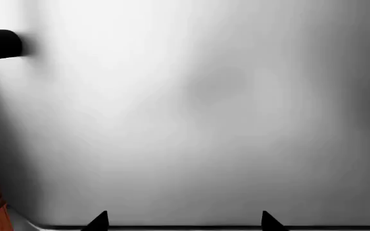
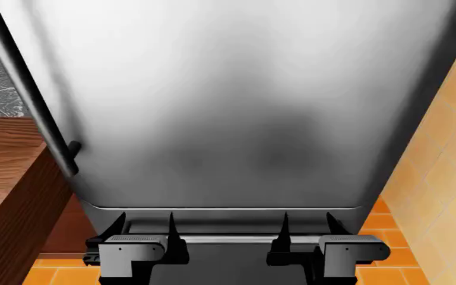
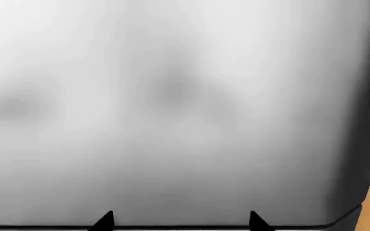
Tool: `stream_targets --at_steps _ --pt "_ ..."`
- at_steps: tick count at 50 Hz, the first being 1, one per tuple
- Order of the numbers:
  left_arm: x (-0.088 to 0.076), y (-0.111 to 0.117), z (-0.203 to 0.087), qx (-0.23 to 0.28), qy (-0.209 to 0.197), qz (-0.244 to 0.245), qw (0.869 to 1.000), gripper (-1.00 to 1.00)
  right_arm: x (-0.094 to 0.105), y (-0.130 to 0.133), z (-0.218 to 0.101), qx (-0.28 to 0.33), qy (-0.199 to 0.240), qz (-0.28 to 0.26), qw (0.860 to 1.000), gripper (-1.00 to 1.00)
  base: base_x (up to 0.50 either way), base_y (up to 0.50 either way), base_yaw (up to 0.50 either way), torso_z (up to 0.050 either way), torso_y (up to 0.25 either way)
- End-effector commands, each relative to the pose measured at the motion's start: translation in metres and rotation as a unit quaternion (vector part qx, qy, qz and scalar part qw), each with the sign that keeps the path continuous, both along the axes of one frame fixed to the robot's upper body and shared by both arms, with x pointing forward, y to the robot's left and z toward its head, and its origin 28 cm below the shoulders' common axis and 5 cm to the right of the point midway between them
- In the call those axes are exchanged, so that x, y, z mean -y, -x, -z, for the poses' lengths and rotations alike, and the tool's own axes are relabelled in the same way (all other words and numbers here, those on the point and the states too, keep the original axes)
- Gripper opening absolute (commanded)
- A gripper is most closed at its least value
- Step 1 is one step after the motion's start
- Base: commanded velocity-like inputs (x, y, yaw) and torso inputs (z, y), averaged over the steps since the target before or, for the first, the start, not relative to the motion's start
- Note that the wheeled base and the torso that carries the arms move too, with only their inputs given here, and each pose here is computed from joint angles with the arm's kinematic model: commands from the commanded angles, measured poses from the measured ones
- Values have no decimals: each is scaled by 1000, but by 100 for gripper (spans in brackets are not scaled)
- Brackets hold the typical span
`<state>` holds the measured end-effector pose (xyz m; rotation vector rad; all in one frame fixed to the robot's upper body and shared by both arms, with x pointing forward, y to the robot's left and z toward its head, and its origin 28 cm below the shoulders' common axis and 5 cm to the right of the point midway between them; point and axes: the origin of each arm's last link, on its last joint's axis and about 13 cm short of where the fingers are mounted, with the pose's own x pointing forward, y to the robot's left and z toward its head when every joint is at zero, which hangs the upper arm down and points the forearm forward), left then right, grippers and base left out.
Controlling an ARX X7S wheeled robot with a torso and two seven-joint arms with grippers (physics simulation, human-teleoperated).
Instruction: Pick and place the shaker into the drawer. Then close the cabinet.
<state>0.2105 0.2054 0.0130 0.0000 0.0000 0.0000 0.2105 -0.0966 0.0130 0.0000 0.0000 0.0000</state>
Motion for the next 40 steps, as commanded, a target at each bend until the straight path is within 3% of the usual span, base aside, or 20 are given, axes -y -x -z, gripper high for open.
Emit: stream_targets --at_steps 1,13,22,40 --pt "0 0 0 -4 2 -2 1000 100 -1 0 0 0 4 0 1000 100 0 0 0 50 0" --pt "-1 -1 0 -10 4 -7 1000 100 -1 0 1 0 7 1 1000 100 0 0 0 50 0" --pt "-1 0 0 -8 8 -2 1000 100 -1 1 1 2 6 -1 1000 100 0 0 0 2 0" --pt "0 0 0 -10 7 -1 1000 100 -1 1 0 7 9 -5 1000 100 0 0 0 50 0"
